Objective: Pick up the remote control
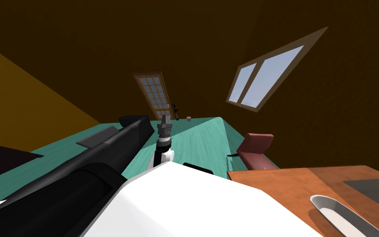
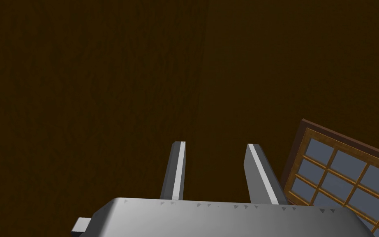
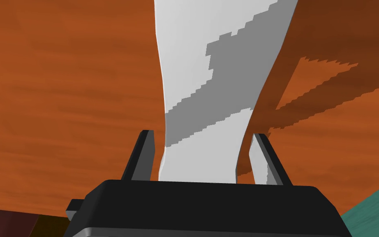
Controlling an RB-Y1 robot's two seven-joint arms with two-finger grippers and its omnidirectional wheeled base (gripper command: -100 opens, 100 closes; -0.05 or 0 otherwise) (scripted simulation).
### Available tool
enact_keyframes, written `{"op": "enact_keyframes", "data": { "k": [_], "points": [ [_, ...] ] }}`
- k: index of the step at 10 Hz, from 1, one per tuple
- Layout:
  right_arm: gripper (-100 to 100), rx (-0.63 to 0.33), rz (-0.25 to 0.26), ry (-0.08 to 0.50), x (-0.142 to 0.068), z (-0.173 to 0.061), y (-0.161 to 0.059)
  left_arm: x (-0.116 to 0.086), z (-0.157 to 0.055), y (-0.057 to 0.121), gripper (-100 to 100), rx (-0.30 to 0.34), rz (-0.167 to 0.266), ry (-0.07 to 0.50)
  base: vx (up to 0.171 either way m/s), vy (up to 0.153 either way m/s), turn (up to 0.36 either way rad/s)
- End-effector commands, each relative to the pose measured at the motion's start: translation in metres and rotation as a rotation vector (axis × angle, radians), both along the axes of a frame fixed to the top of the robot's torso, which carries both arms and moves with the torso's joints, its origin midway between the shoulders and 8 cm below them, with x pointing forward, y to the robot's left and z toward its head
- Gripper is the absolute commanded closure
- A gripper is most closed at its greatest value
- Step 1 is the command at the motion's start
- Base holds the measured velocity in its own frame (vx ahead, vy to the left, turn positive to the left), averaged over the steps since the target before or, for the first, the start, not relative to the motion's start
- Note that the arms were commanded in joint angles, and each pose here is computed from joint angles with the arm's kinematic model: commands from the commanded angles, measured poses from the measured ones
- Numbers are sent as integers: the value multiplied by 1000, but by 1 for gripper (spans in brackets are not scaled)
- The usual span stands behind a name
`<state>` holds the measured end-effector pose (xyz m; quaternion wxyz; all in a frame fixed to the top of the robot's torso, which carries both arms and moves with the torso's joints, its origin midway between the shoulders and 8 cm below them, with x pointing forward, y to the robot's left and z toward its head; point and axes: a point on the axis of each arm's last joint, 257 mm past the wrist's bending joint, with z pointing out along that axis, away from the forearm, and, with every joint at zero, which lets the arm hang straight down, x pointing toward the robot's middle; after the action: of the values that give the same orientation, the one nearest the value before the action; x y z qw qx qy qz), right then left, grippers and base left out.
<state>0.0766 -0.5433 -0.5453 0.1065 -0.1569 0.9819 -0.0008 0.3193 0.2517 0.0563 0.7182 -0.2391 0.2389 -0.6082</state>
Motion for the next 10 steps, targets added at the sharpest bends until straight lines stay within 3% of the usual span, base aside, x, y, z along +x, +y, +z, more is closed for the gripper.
{"op": "enact_keyframes", "data": {
  "k": [1,3,4,6,8,10],
  "points": [
    [100,9,-21,17,-14,-3,-4,0,0,0,0,0,0,0,18,41,64],
    [100,9,-7,4,-12,-2,-5,0,0,0,0,0,0,0,6,9,-10],
    [100,22,-30,32,-29,-3,-9,0,0,0,0,0,0,0,12,36,95],
    [100,24,-52,19,-29,-1,-13,0,0,0,0,0,0,0,10,25,30],
    [100,18,-22,15,-28,-1,-13,0,0,0,0,0,0,0,3,2,-5],
    [100,23,-47,29,-45,0,-22,0,0,0,0,0,0,0,16,35,85]
  ]
}}
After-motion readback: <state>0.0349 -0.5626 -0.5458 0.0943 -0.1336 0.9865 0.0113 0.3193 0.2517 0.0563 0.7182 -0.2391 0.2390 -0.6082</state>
